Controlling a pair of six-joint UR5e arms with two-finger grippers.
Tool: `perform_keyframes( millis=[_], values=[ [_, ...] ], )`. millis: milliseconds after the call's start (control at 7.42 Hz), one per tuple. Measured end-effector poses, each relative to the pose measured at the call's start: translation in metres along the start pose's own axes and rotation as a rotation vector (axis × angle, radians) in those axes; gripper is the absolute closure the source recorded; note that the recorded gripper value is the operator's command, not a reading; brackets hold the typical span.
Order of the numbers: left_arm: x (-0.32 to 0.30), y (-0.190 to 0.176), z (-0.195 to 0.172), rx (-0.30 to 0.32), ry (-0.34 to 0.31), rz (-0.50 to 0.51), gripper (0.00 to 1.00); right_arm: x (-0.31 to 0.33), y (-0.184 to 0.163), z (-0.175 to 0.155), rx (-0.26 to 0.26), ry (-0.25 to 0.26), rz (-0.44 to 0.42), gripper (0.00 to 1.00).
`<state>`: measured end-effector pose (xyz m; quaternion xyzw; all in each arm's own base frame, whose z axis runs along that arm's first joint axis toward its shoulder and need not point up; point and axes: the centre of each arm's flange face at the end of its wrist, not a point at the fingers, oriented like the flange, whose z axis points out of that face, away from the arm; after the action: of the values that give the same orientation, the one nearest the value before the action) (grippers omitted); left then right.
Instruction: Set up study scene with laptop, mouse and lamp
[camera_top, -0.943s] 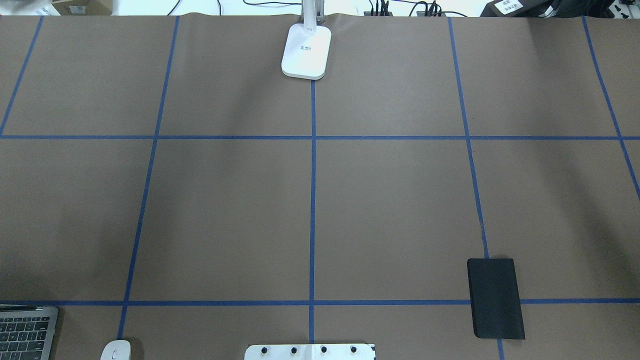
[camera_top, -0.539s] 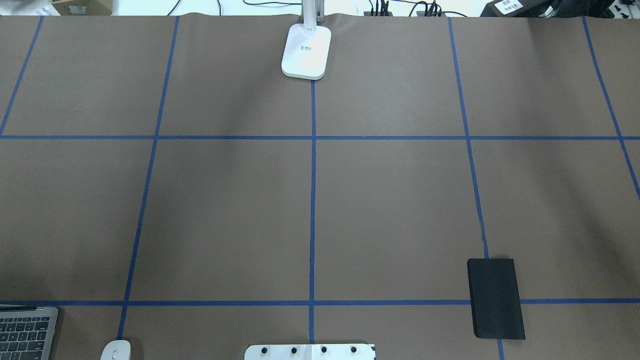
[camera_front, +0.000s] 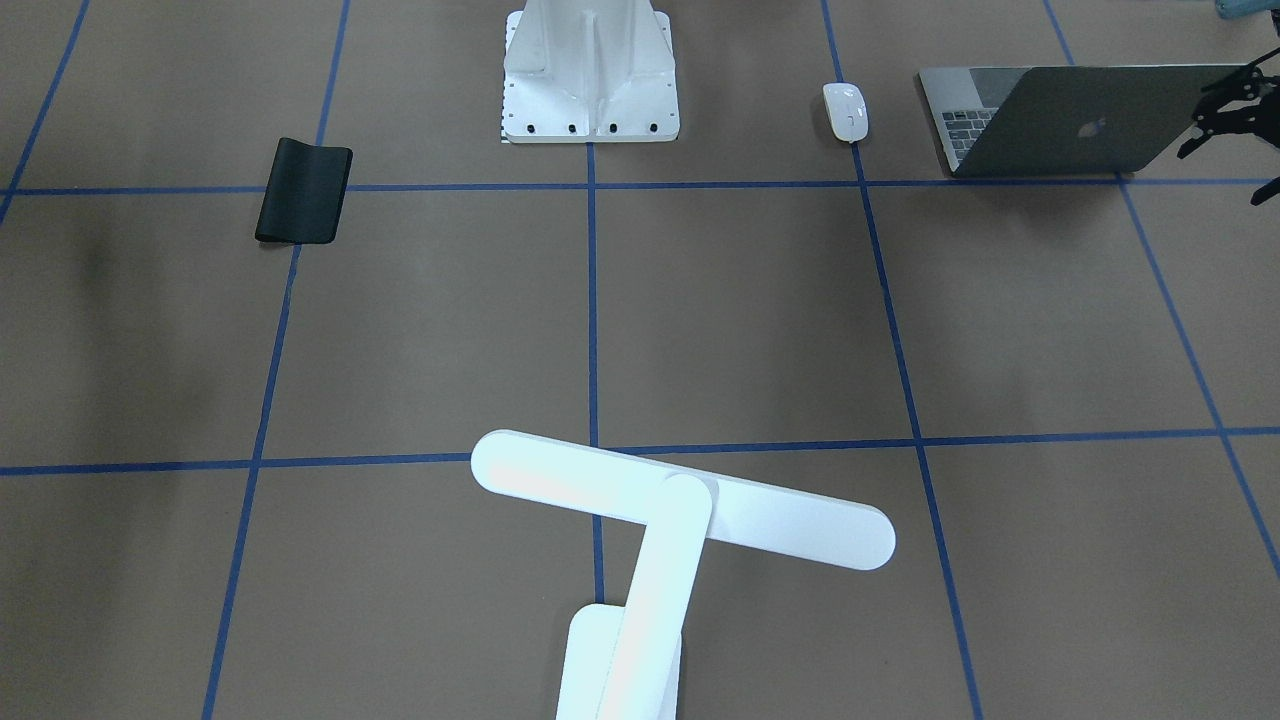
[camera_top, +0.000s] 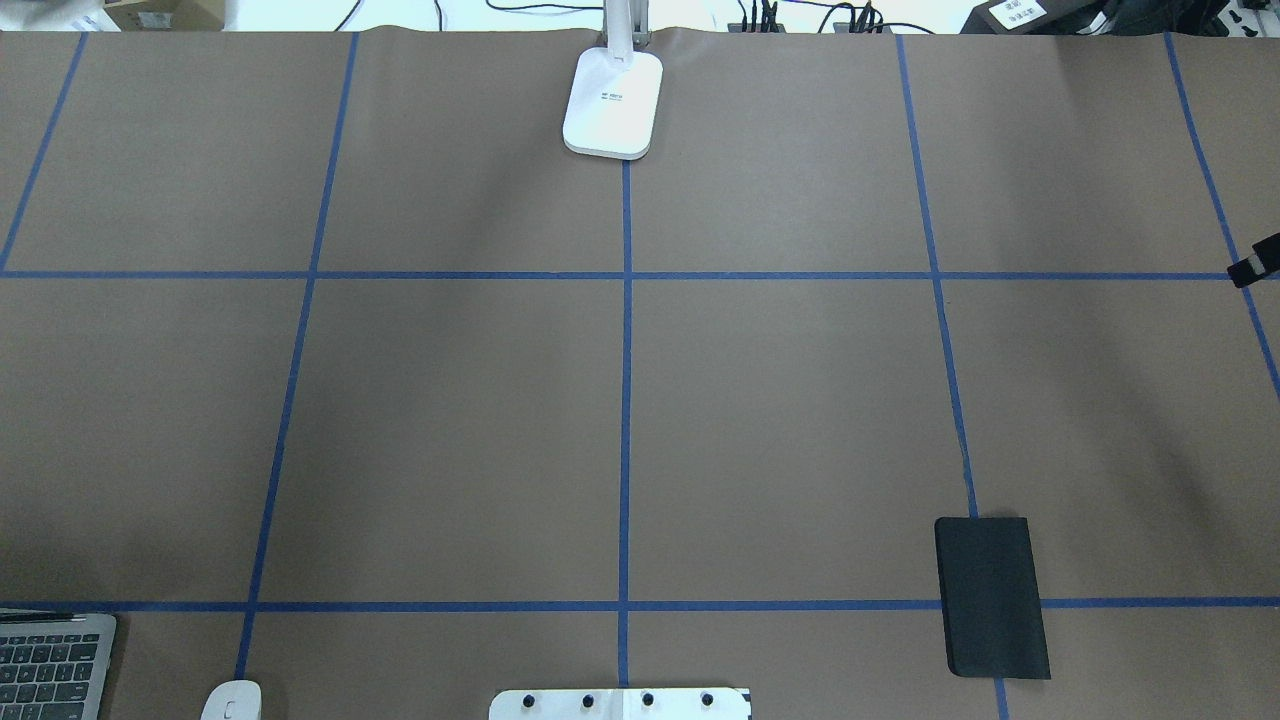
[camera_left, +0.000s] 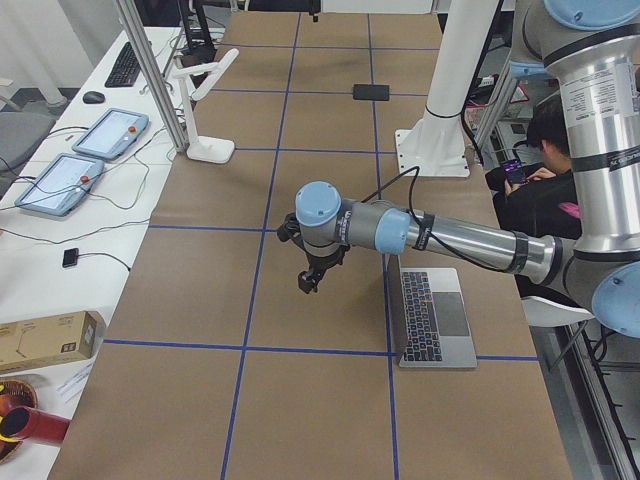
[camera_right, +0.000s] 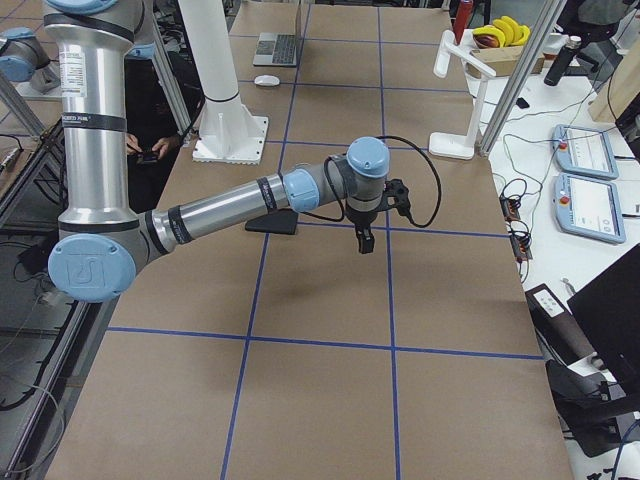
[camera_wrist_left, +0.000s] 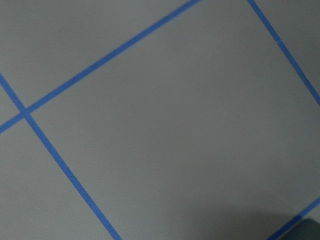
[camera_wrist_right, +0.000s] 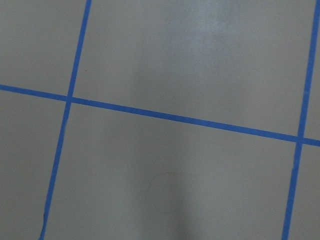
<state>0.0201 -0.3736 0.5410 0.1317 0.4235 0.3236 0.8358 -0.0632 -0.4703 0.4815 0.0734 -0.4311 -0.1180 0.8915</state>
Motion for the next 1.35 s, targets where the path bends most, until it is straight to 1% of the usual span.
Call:
perform_keyframes(
  millis=[135, 404, 673, 808, 1078, 1347],
  values=[
    [0.021, 0.015, 0.001, -0.010, 0.029, 0.018, 0.00, 0.000, 0.008, 0.006, -0.001, -0.005, -0.016, 0.01],
    [0.049, 0.029, 0.008, -0.035, 0.090, 0.036, 0.00, 0.002, 0.015, 0.010, 0.000, -0.008, -0.022, 0.01],
    [0.065, 0.043, 0.027, -0.086, 0.162, 0.039, 0.00, 0.004, 0.016, 0.012, -0.002, -0.007, -0.023, 0.01],
    [0.071, 0.045, 0.034, -0.102, 0.195, 0.042, 0.00, 0.003, 0.015, 0.012, 0.000, -0.006, -0.027, 0.01],
    [0.079, 0.047, 0.041, -0.111, 0.250, 0.041, 0.00, 0.002, 0.012, 0.011, 0.005, -0.004, -0.032, 0.01],
    [0.085, 0.048, 0.048, -0.123, 0.282, 0.056, 0.00, 0.001, 0.010, 0.010, 0.008, -0.003, -0.035, 0.01]
  ],
)
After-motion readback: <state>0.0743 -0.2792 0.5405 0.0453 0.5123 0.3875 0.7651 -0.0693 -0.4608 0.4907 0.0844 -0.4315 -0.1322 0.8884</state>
